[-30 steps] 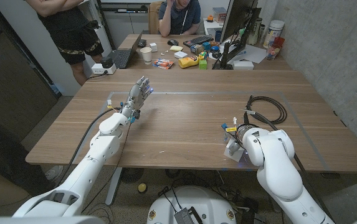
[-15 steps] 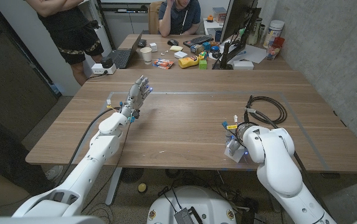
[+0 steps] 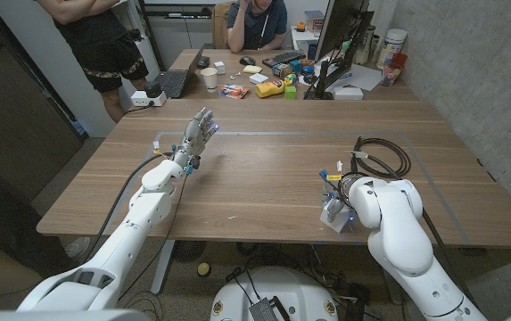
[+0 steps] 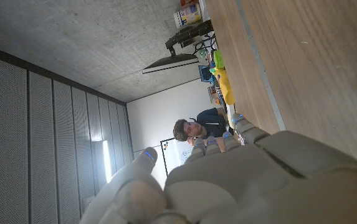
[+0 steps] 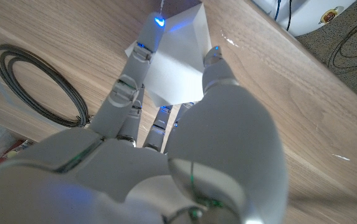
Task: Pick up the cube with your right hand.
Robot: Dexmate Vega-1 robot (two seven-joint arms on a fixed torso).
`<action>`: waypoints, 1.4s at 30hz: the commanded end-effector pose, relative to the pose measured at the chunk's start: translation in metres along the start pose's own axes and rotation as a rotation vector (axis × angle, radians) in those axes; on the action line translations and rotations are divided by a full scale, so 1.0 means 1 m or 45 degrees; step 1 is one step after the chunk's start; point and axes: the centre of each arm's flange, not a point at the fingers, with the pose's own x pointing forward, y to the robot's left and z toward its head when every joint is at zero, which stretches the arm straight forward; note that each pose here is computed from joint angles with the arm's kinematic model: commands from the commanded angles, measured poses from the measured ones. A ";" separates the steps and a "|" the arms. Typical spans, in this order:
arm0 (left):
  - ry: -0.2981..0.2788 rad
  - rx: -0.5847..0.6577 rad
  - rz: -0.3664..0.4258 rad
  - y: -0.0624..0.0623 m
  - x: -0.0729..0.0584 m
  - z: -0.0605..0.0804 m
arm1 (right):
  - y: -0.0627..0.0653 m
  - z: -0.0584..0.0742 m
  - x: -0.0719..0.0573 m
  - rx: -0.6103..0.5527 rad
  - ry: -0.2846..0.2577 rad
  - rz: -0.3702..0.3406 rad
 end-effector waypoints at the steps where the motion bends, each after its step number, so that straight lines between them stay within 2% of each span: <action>1: 0.009 -0.002 -0.009 0.000 0.004 -0.004 | -0.026 -0.010 -0.023 0.016 0.044 -0.167; 8: 0.010 0.000 -0.007 0.000 0.003 -0.003 | -0.039 -0.013 -0.039 0.000 0.076 -0.252; 20: 0.008 0.003 -0.007 -0.001 0.001 -0.003 | -0.052 -0.017 -0.051 -0.010 0.076 -0.287; 34: 0.004 0.003 -0.006 0.000 0.002 -0.003 | -0.072 -0.020 -0.068 -0.038 0.073 -0.394; 39: 0.002 0.004 -0.006 0.000 0.003 -0.002 | -0.079 -0.023 -0.074 -0.041 0.084 -0.463; 42: 0.002 0.003 -0.007 0.000 0.004 -0.002 | -0.083 -0.026 -0.081 -0.024 0.097 -0.535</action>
